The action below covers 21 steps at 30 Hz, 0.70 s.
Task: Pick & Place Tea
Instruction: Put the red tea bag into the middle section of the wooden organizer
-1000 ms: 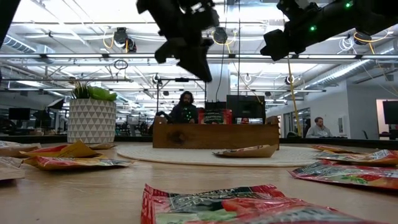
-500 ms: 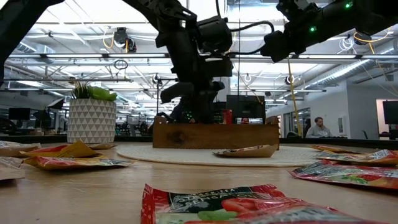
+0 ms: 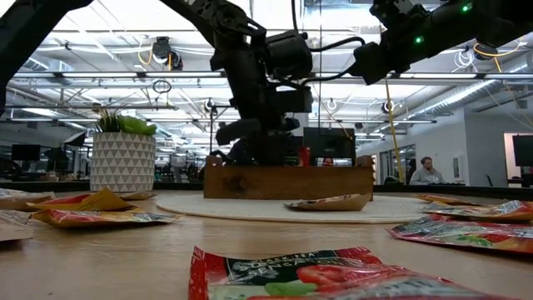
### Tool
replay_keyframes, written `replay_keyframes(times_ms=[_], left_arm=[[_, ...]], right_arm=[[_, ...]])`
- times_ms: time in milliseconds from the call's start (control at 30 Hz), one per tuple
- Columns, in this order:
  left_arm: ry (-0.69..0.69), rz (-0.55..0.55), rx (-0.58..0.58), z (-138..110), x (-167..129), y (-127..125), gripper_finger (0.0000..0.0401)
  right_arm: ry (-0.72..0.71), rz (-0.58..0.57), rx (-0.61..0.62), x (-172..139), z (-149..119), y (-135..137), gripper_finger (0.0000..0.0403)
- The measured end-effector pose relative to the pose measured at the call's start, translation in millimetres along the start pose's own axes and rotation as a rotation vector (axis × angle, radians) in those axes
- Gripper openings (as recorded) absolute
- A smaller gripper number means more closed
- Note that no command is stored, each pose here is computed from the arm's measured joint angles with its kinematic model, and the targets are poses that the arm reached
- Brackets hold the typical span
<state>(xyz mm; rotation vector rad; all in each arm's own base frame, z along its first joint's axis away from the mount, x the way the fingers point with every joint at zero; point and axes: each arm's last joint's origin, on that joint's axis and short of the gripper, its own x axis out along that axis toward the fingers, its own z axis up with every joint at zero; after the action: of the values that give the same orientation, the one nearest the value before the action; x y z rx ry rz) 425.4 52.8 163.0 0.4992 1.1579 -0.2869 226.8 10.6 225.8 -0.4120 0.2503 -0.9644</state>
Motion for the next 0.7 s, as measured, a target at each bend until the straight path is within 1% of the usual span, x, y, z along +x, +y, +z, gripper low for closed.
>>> replay_keyframes(times_ms=[167, 300, 467, 700], left_arm=[[0.011, 0.012, -0.015, 0, 12, 0, 0.0000], [0.037, 0.088, -0.033, 2, 15, 0, 0.0000], [0.090, 0.177, -0.014, 6, 15, -4, 0.0000], [0.095, 0.189, -0.014, 8, 15, -8, 0.0002]], right_arm=[[0.000, 0.000, 0.001, 0, 0, 0, 0.0072], [0.002, 0.000, -0.002, 0, 0, 0, 0.0072], [0.003, 0.001, -0.005, 0, 0, 0, 0.0072], [0.004, 0.002, -0.007, 0, -1, 0, 0.0072]])
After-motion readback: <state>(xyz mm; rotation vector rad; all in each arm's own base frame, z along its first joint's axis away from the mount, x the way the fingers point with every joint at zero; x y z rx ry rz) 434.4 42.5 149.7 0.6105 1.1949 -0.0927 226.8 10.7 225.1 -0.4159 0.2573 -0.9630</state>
